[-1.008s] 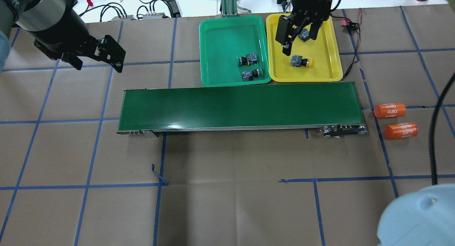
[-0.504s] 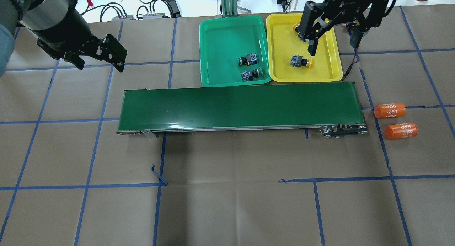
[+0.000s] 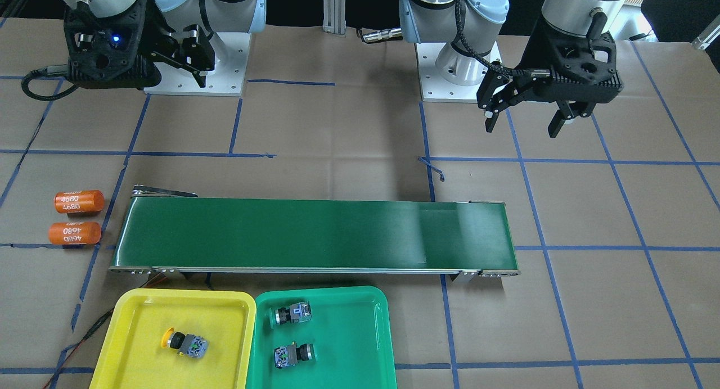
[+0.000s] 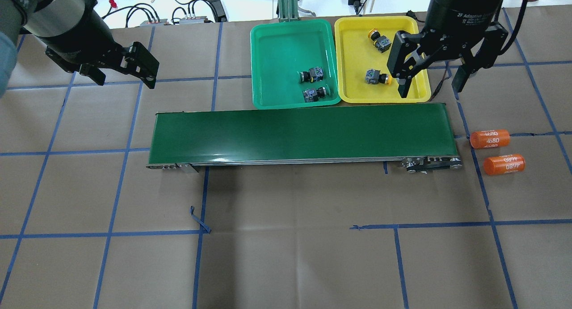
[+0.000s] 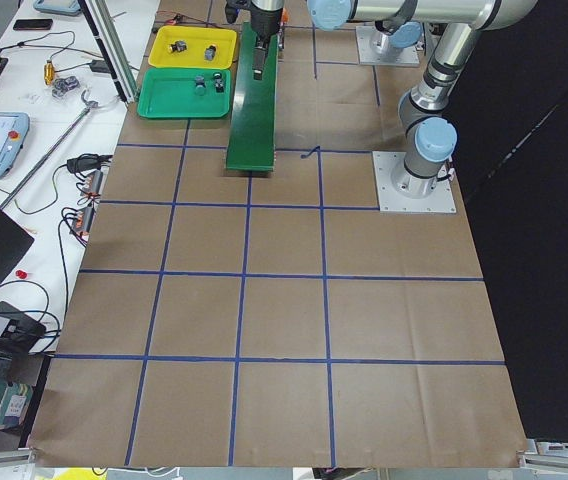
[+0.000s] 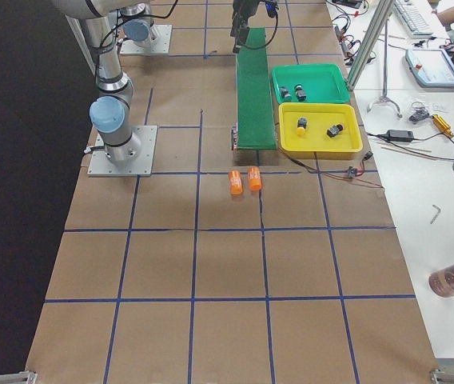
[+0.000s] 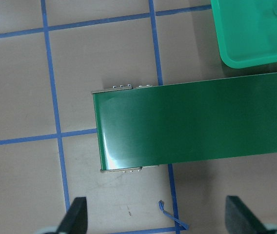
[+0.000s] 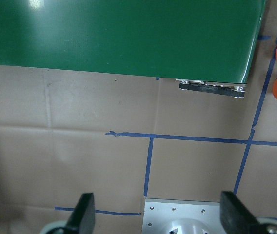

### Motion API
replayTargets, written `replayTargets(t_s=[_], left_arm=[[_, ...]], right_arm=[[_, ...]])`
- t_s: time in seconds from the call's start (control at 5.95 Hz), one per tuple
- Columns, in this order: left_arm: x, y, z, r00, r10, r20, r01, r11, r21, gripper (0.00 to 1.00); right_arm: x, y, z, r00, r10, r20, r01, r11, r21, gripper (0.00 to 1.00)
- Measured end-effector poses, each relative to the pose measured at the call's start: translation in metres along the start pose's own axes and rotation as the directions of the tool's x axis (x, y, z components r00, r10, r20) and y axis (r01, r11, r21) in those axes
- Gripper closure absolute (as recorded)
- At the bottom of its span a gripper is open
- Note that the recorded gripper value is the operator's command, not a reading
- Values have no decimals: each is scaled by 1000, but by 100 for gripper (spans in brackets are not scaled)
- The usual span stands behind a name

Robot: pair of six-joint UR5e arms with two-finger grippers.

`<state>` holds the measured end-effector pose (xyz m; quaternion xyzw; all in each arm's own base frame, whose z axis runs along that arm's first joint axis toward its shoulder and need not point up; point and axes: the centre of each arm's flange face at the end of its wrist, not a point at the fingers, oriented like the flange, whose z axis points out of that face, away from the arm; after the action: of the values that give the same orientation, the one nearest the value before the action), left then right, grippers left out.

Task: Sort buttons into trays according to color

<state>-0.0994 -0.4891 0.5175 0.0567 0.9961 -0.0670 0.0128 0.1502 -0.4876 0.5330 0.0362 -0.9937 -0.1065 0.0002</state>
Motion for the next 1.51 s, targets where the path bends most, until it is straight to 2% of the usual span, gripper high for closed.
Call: replayTargets(t_s=[0.67, 1.01, 1.51], left_arm=[[-2, -4, 2, 1000, -3, 5, 3, 1000, 16, 1], [-2, -7, 4, 1000, -4, 3, 4, 1000, 22, 1], [-2, -9, 4, 1000, -5, 3, 5, 999, 34, 1]], right_arm=[[28, -13, 7, 998, 54, 17, -55, 996, 71, 0], [23, -10, 15, 997, 77, 21, -78, 995, 63, 0], [9, -6, 14, 999, 46, 12, -47, 996, 71, 0]])
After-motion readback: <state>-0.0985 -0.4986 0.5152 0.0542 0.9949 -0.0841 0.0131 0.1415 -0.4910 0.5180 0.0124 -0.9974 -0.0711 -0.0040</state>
